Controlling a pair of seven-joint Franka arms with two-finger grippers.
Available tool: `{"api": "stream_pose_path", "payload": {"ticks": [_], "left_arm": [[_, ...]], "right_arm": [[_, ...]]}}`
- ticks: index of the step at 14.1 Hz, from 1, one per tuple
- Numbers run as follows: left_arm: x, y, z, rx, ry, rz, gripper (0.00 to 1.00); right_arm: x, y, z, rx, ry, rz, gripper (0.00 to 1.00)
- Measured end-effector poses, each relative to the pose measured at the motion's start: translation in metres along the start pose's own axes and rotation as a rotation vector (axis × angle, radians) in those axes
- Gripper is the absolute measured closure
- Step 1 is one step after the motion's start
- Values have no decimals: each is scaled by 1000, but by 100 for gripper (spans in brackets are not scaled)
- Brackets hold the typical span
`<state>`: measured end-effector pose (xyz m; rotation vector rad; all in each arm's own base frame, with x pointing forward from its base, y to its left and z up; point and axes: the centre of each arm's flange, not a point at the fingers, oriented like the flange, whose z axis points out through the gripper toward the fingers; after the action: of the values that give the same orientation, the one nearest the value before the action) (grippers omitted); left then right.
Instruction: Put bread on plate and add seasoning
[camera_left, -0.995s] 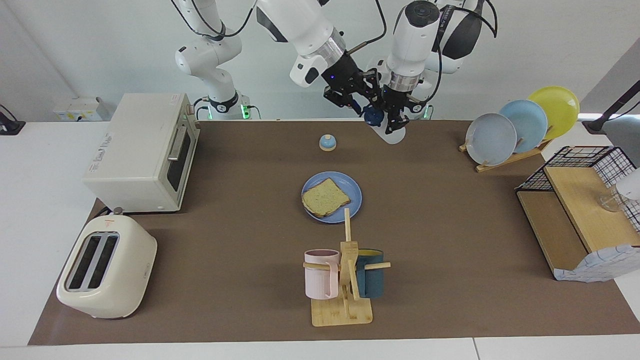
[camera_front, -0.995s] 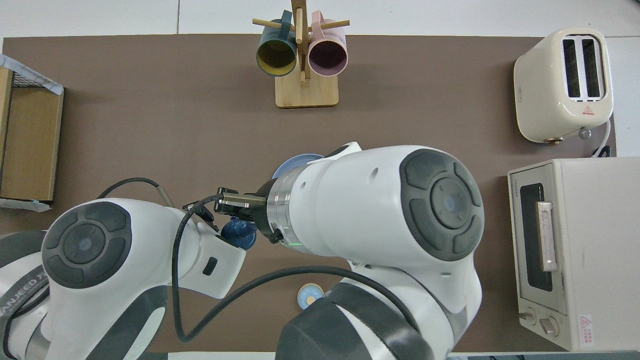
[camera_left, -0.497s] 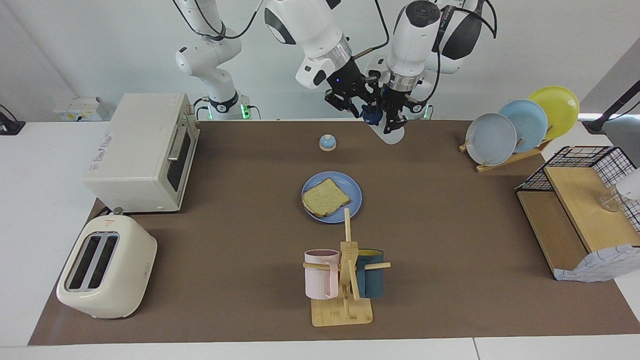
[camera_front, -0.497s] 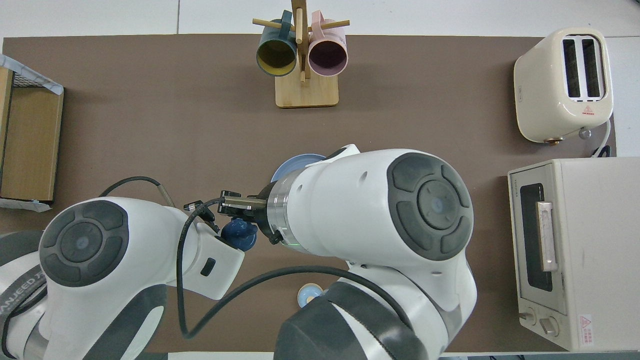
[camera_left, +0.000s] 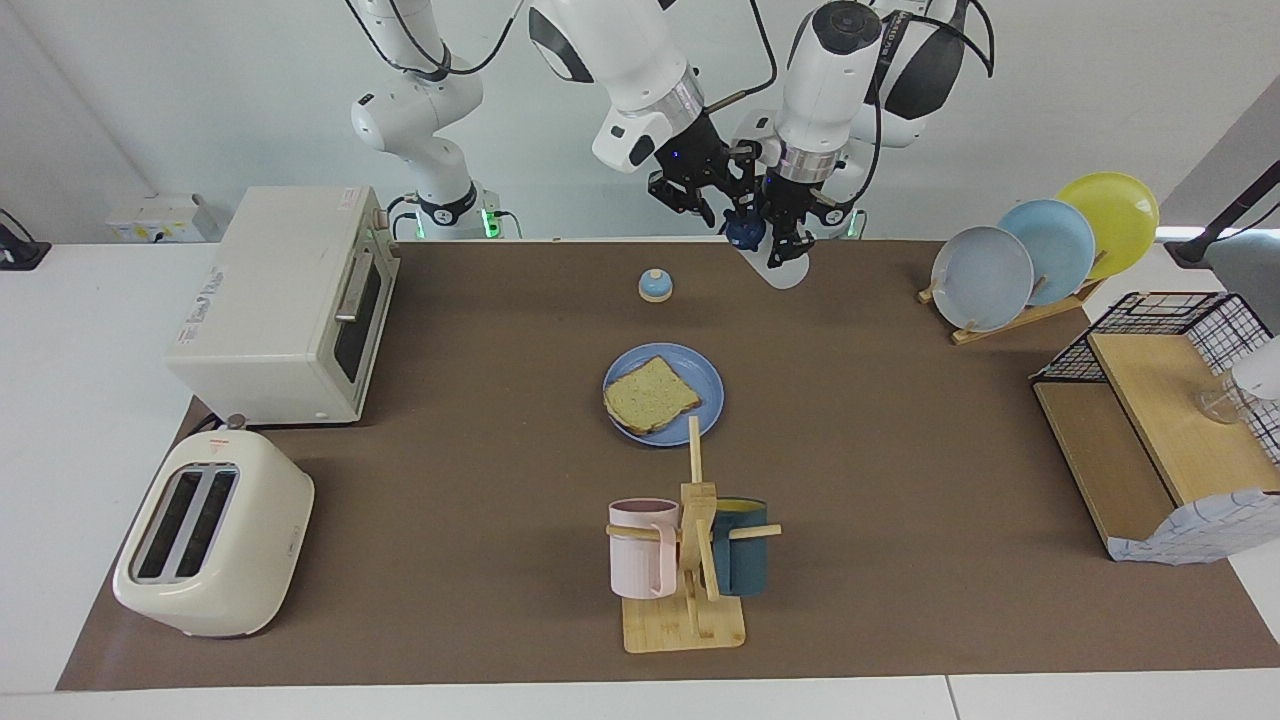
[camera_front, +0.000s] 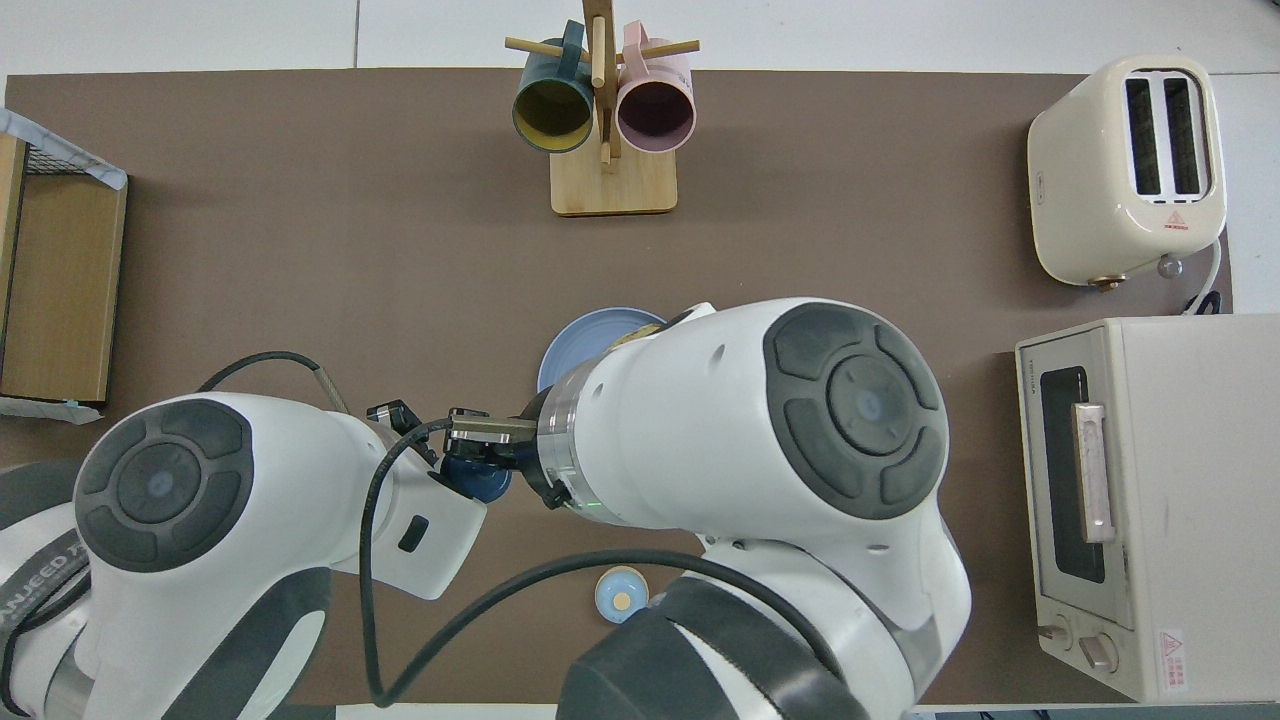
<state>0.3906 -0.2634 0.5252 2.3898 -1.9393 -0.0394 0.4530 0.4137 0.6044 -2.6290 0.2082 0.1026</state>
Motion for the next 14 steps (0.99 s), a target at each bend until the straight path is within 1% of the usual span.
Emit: {"api": "stream_pose_path", "payload": {"ticks": [1, 3, 12, 14], "left_arm": [[0, 0, 0, 0, 0, 0, 58], [0, 0, 0, 0, 0, 1, 58], [-1, -1, -1, 1, 4, -1, 58], [-1, -1, -1, 1, 5, -2, 58]], "right_arm": [[0, 0, -1, 1, 0, 0, 63], [0, 0, -1, 1, 0, -1, 64], [-1, 0, -1, 2, 1, -1, 64], [-1, 0, -1, 2, 1, -2, 66]]}}
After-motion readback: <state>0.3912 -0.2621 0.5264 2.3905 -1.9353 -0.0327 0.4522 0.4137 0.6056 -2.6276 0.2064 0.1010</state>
